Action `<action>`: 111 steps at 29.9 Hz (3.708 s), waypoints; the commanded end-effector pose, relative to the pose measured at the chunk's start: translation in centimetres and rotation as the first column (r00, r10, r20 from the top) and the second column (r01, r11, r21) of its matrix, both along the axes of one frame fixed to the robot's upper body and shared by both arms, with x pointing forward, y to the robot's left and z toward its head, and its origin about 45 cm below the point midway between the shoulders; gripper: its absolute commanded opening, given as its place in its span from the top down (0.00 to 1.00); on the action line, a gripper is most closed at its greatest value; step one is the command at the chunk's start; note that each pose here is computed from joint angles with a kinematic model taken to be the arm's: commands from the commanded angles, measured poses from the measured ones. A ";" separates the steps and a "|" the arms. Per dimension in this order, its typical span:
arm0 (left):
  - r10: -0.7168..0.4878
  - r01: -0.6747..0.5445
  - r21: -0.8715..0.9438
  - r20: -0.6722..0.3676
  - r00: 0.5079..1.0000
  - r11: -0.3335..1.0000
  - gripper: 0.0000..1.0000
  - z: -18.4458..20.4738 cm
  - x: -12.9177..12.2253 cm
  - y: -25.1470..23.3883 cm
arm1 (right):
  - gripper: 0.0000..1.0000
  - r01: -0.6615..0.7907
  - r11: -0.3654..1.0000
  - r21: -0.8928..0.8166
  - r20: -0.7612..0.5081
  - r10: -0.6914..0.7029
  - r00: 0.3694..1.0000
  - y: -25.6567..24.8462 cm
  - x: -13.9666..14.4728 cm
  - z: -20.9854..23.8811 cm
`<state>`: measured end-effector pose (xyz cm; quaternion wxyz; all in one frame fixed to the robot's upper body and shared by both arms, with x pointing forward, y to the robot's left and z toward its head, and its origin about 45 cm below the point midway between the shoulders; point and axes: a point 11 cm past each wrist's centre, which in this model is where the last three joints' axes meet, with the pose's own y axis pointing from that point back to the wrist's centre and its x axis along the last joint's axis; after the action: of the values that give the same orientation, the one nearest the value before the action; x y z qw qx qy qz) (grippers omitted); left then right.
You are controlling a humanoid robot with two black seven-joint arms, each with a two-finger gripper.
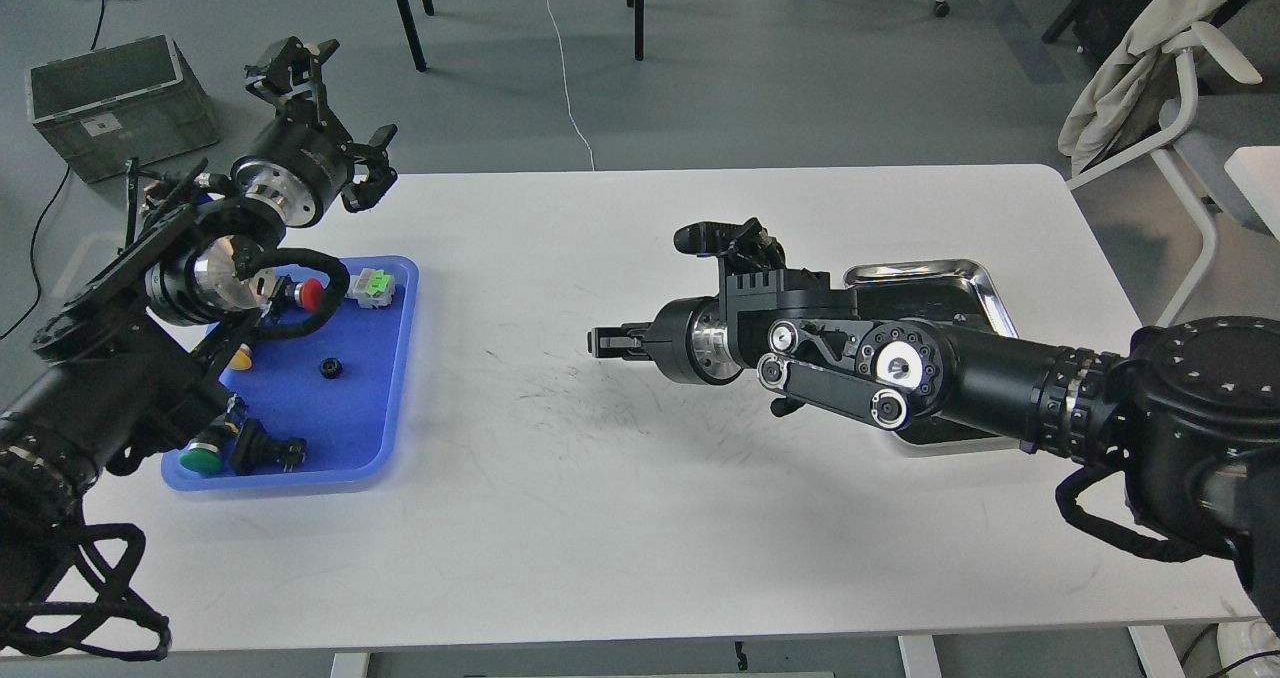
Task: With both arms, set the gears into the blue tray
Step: 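Carry the gear to the table center and open the right gripper, then retract the right arm and move the left gripper to the gear, then grasp the second black gear with the left gripper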
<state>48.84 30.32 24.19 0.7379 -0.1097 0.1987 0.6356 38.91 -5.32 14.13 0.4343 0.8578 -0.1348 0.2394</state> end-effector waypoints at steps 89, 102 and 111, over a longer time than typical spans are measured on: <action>-0.650 0.011 0.812 -0.476 0.592 -0.584 0.04 -10.9 -16.0 -14.9 | 0.02 0.699 -0.461 0.546 -0.831 -0.401 0.385 -38.2 3.9 6.7; -0.659 0.040 0.819 -0.489 0.571 -0.572 0.12 -14.3 -17.3 -17.5 | 0.02 0.697 -0.463 0.548 -0.831 -0.401 0.386 -38.2 3.9 6.8; -0.647 0.051 0.814 -0.496 0.579 -0.578 0.51 -14.8 -17.1 -17.2 | 0.02 0.699 -0.462 0.546 -0.831 -0.402 0.384 -38.2 3.9 6.7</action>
<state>31.71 13.13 9.48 0.6978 0.4941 -0.5102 0.0932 42.86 -43.52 20.91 -0.2022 0.6750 -0.6433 -0.2996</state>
